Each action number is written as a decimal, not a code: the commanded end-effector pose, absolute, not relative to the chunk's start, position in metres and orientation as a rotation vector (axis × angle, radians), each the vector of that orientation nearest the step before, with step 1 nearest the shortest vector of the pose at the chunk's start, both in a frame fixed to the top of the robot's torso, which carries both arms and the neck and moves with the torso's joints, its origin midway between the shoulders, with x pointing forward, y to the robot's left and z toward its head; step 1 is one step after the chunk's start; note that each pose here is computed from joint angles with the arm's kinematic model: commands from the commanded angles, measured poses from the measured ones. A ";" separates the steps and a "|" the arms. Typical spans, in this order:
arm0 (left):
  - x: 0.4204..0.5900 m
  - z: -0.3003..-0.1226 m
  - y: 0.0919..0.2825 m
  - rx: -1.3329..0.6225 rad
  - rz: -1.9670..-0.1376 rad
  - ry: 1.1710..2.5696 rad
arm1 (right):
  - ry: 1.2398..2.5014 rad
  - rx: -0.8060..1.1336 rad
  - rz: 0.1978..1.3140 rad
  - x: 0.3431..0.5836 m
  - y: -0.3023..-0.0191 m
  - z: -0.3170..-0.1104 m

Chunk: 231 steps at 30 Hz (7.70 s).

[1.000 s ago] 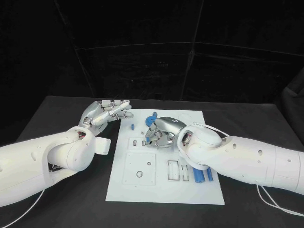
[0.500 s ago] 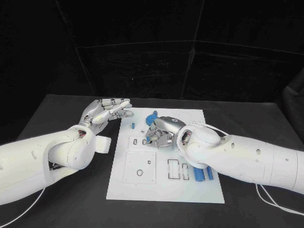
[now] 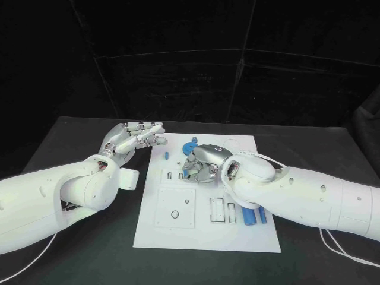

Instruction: Assemble the parts on the task board

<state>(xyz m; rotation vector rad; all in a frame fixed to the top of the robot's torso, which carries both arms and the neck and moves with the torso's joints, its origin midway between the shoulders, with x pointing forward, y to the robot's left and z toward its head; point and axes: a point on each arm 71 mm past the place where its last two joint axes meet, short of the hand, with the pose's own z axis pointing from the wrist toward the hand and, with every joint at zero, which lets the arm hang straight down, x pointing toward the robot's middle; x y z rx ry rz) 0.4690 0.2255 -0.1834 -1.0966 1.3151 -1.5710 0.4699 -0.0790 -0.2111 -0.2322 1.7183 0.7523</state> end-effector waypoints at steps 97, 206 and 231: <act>0.534 -0.191 0.136 -0.125 -0.294 2.409 | 1.581 0.225 0.937 0.486 -0.224 -0.132; 0.510 -0.216 0.137 -0.211 -0.387 2.252 | 1.601 0.221 0.938 0.495 -0.219 -0.137; 0.507 -0.221 0.140 -0.158 -0.326 2.313 | 1.606 0.217 0.942 0.495 -0.218 -0.137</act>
